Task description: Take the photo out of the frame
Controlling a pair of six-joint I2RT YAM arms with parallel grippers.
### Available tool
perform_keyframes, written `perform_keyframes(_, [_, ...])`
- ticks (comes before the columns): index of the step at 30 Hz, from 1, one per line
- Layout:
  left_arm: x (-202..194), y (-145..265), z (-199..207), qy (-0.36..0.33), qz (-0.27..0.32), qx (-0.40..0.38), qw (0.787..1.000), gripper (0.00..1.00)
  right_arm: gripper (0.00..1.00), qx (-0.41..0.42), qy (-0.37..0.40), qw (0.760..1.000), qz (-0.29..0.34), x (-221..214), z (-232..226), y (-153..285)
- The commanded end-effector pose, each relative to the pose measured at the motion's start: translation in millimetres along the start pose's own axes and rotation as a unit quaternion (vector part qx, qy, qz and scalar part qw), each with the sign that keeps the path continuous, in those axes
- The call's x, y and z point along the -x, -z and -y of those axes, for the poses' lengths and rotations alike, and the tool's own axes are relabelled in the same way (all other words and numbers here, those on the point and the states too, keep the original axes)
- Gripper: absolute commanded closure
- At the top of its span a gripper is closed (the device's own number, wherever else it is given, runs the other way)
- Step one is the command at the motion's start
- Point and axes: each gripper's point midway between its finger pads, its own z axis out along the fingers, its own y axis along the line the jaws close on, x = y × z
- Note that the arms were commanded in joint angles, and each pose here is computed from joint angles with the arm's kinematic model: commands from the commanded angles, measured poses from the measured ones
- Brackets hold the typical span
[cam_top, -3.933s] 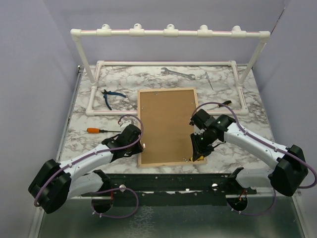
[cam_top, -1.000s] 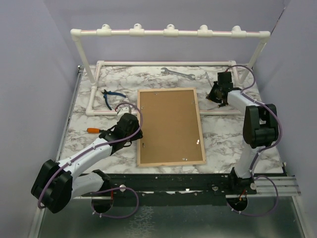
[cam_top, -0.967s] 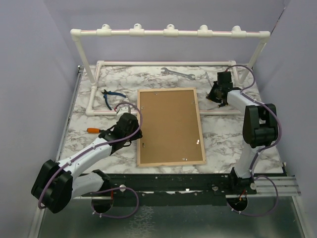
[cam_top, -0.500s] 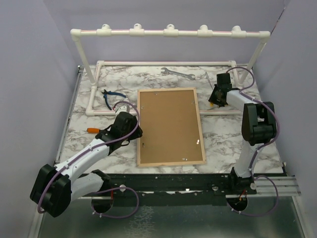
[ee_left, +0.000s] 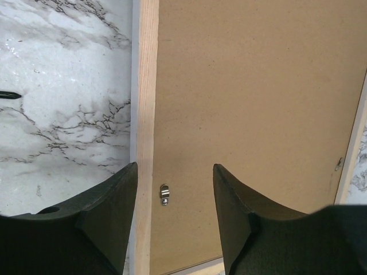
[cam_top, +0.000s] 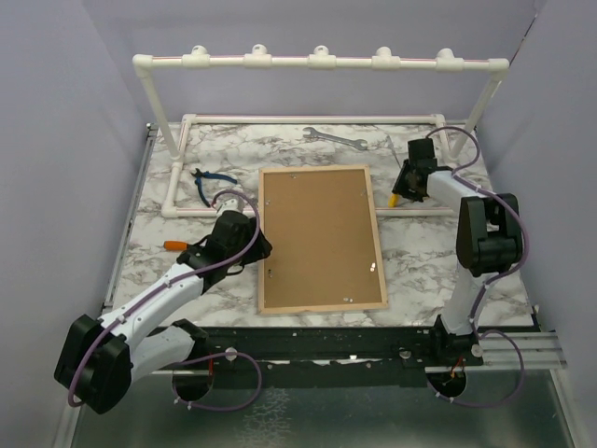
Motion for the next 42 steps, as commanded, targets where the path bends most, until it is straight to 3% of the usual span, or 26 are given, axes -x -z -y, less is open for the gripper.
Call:
perform_keyframes(1, [6.9,-3.8,8.3,-0.005,-0.004,-0.006,1.0,0.44,0.65,-0.005,0.003,1.0,0.026,15.7,6.3,29.4])
perform_keyframes(5, [9.4,-5.7,9.2,-0.01,-0.004,-0.003,1.0,0.43,0.62,0.031,0.0,0.999,0.028,16.4,-3.7,50.3])
perform_keyframes(11, [9.0,-14.1,5.8,-0.018,-0.008,0.008,1.0,0.42,0.51,0.171,-0.002,0.985,0.031,5.6,-46.4,102.6])
perform_keyframes(18, [14.4,-20.4,4.1,-0.024,0.001,0.015,1.0,0.43,0.45,0.255,0.057,0.965,0.039,-32.3,-86.4,166.3])
perform_keyframes(21, [15.2,-22.9,1.2,-0.028,0.002,0.022,0.999,0.44,0.34,0.288,0.084,0.953,0.037,-57.4,-99.8,188.8])
perform_keyframes(25, [14.8,-27.5,-1.4,-0.029,0.001,0.027,0.999,0.44,0.1,0.345,0.12,0.93,0.045,-91.1,-115.1,219.5])
perform_keyframes(27, [13.3,-29.9,-3.0,-0.03,0.0,0.029,0.999,0.44,0.05,0.362,0.133,0.921,0.047,-105.1,-117.7,229.5])
perform_keyframes(33, [10.5,-38.6,-9.8,-0.029,-0.001,0.041,0.999,0.46,0.04,0.385,0.166,0.907,0.043,-135.3,-111.6,245.0])
perform_keyframes(42, [-0.9,-52.6,-24.3,-0.035,-0.014,0.068,0.997,0.52,0.09,0.408,0.185,0.893,0.034,-147.5,-113.5,251.5])
